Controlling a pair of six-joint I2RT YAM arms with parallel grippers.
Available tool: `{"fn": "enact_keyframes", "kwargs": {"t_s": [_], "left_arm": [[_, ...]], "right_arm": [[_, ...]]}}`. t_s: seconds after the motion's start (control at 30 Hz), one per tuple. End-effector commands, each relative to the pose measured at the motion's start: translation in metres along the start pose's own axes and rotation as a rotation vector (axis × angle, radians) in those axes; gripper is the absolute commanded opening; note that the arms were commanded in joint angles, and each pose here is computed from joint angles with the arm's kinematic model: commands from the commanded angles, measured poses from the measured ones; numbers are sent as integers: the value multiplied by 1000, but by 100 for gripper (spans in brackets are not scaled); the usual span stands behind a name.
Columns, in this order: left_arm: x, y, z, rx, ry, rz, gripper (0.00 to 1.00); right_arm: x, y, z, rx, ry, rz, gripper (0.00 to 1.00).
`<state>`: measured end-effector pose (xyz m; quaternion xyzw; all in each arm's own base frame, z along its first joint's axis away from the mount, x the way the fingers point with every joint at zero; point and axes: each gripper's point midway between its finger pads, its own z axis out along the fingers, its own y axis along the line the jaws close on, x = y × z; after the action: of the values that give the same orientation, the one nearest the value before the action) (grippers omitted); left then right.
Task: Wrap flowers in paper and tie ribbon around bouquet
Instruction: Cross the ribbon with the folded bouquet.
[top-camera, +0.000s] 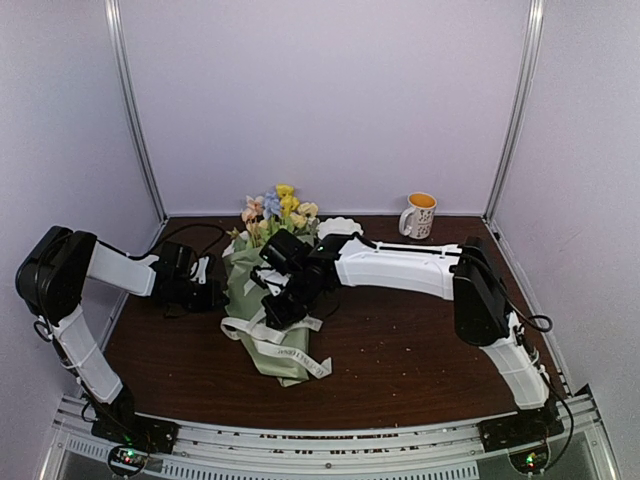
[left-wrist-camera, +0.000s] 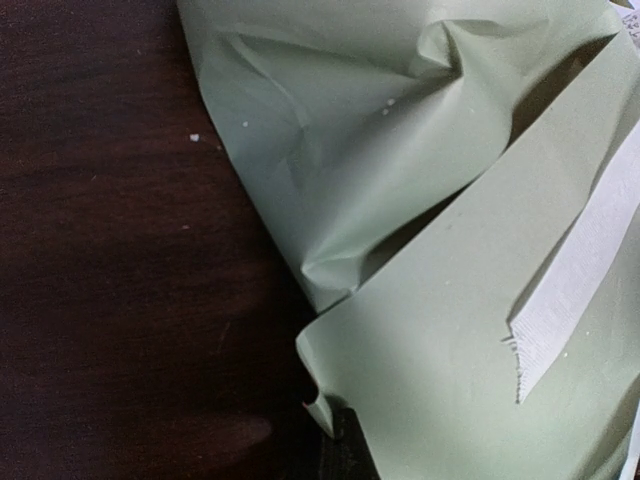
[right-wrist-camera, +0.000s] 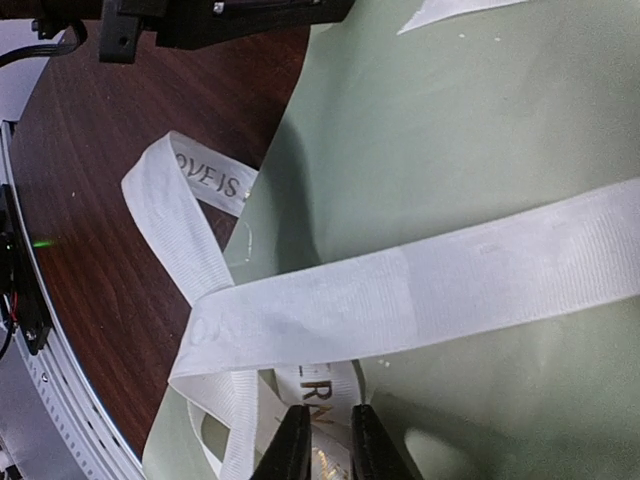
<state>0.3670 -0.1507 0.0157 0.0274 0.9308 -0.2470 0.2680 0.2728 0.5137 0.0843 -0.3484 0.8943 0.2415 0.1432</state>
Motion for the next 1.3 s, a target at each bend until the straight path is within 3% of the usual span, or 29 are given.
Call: {"fn": "enact_keyframes", "kwargs": {"t_s": [0.0,0.27,0.57,0.73,1.0,1.27], "left_arm": [[62,31,8,-113,200,-60,0],[61,31,8,-112,200,-58,0],[62,31,8,-109,200,-59,0],[62,31,8,-112,201,-60,0],[62,33,7,-118,200,-62,0],[62,32,8,-116,201,-61,0]], "right_arm": [[-12,12,3,-51,-25,21,19],[-1,33,19,-135,19,21,29],[4,32,30,-123,48,14,27],[-1,28,18,-100,35,0,1],[-46,-5,-50,74,-152,2,0],[-60,-14,-79,117,-213,-4,0]]}}
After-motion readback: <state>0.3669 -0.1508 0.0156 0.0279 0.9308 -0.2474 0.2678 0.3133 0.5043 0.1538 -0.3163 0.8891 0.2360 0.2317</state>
